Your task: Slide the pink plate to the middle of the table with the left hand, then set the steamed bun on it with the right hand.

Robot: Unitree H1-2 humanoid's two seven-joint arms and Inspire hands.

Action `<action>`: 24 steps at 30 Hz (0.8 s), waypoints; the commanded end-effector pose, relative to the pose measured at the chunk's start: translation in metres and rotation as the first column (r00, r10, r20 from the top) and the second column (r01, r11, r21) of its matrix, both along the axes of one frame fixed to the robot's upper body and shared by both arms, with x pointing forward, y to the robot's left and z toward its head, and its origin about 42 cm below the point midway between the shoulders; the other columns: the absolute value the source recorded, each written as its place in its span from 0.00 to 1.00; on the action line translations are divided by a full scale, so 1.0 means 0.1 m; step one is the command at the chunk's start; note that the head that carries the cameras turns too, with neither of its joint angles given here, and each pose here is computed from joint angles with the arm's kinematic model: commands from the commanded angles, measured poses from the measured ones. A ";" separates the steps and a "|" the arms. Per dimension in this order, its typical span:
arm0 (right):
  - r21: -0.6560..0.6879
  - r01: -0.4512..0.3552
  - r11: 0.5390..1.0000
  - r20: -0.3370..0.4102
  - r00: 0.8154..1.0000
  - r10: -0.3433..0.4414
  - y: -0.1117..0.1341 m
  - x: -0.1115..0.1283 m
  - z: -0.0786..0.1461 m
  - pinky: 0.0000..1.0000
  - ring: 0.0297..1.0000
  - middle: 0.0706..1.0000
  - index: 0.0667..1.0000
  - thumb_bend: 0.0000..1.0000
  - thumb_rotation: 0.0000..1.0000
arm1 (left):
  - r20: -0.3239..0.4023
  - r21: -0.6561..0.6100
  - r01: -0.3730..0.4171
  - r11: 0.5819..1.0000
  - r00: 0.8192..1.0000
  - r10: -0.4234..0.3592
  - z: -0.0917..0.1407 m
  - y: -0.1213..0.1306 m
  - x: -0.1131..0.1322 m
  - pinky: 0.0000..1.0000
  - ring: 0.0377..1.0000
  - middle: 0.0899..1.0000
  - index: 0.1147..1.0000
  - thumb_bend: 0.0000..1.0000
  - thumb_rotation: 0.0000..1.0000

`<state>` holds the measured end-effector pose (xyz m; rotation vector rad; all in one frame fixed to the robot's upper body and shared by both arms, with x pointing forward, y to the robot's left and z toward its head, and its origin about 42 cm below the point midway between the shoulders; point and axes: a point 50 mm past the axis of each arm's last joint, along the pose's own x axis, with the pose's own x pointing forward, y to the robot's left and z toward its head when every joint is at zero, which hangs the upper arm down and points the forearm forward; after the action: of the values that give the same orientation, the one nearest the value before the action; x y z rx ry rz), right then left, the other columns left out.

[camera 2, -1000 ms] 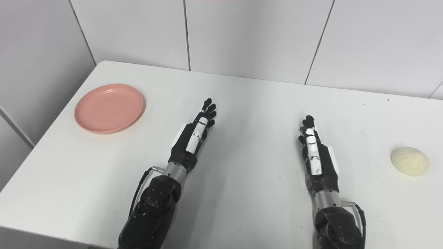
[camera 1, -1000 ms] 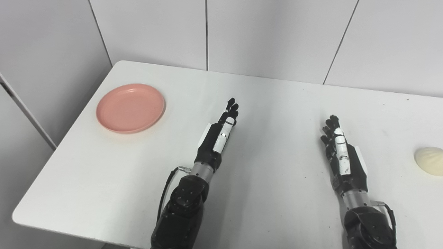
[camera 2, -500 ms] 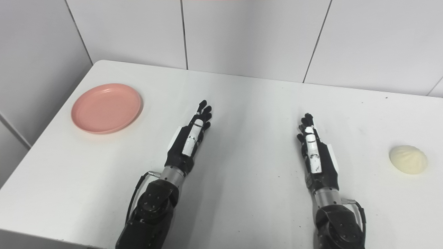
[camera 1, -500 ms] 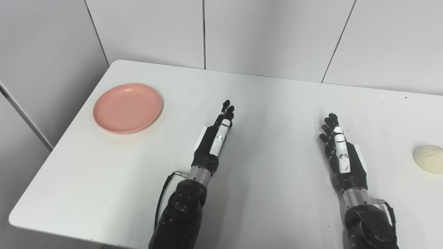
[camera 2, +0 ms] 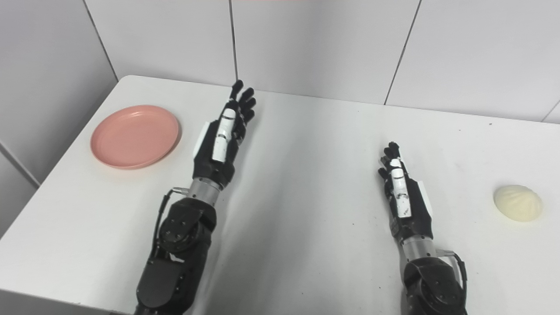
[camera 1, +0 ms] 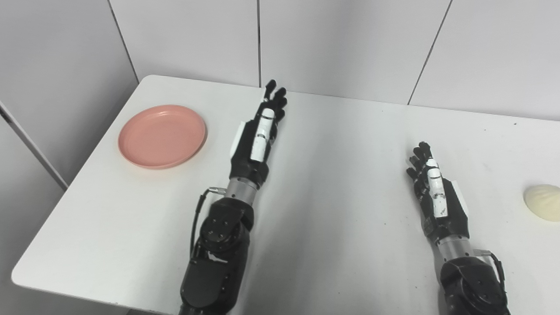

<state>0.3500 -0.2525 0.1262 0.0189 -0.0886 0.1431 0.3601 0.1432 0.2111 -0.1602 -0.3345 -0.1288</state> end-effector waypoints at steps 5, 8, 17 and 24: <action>0.007 0.024 1.000 -0.044 0.999 -0.024 -0.14 -0.10 -0.21 1.00 1.00 1.00 1.00 0.19 1.00 | 0.116 -0.021 -0.097 0.995 0.988 0.099 0.41 0.28 0.03 1.00 0.95 0.96 0.96 0.48 1.00; 0.009 0.023 1.000 -0.046 0.999 -0.022 -0.16 -0.10 -0.21 1.00 1.00 1.00 1.00 0.18 1.00 | 0.134 -0.027 -0.142 0.989 0.980 0.145 0.47 0.42 0.03 1.00 0.96 0.96 0.97 0.47 1.00; -0.011 0.020 1.000 -0.048 0.999 -0.021 -0.21 -0.10 -0.18 1.00 1.00 1.00 1.00 0.19 1.00 | 0.173 -0.037 -0.303 0.952 0.937 0.305 0.53 0.95 0.07 0.99 0.95 0.96 0.97 0.45 1.00; -0.007 0.013 1.000 -0.054 0.998 -0.013 -0.23 -0.10 -0.17 1.00 1.00 1.00 1.00 0.18 1.00 | 0.185 -0.066 -0.416 0.907 0.888 0.421 0.60 1.30 0.02 0.98 0.95 0.96 0.98 0.47 1.00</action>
<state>0.3516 -0.2616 0.1266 0.0266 -0.0862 0.1543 0.3600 0.2709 0.2443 -0.0936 -0.4475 0.2924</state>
